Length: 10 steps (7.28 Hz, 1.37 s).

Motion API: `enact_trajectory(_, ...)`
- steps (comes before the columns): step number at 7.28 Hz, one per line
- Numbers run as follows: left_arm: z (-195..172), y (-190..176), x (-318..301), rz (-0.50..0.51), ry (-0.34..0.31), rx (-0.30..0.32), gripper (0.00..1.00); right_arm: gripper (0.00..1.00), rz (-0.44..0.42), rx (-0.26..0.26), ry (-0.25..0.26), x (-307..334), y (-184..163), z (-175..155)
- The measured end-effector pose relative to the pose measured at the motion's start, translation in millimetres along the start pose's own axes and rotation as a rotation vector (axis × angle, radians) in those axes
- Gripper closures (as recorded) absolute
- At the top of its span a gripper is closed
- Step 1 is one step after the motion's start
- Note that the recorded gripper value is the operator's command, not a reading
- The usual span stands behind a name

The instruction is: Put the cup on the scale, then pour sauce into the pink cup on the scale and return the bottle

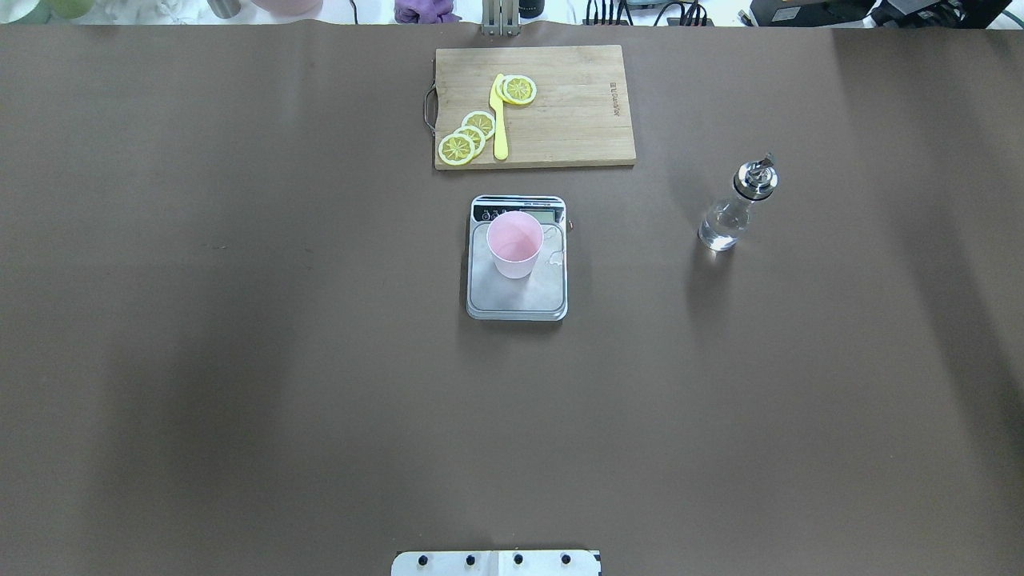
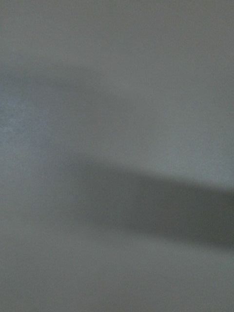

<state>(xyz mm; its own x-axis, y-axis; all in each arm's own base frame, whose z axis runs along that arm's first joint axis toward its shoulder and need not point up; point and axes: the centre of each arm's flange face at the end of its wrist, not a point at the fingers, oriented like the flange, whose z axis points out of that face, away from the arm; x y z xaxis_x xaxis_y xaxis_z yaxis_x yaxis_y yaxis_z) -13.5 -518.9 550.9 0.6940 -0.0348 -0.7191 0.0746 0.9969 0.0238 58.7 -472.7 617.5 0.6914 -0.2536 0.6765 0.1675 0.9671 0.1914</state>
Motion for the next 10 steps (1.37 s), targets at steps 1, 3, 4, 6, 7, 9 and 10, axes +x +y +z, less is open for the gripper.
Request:
enact_trajectory(1,1,1,-36,0.014,-0.006,-0.005,0.01,0.0,0.03,-0.008,-0.02,7,12,5)
enact_trajectory(3,11,13,-80,0.02,-0.009,-0.024,0.01,0.0,0.076,-0.033,-0.04,21,20,19)
enact_trajectory(4,14,18,-87,0.016,-0.009,-0.03,0.01,0.0,0.112,-0.037,-0.054,22,21,21)
enact_trajectory(6,18,25,-93,0.006,-0.008,-0.038,0.01,0.0,0.192,-0.034,-0.069,20,18,20)
enact_trajectory(7,19,27,-95,0.002,-0.008,-0.041,0.01,0.0,0.203,-0.033,-0.07,20,18,19)
enact_trajectory(9,19,29,-96,-0.003,-0.008,-0.047,0.01,0.0,0.203,-0.034,-0.066,20,17,20)
enact_trajectory(10,20,29,-96,-0.004,-0.008,-0.048,0.01,0.0,0.205,-0.034,-0.065,20,16,20)
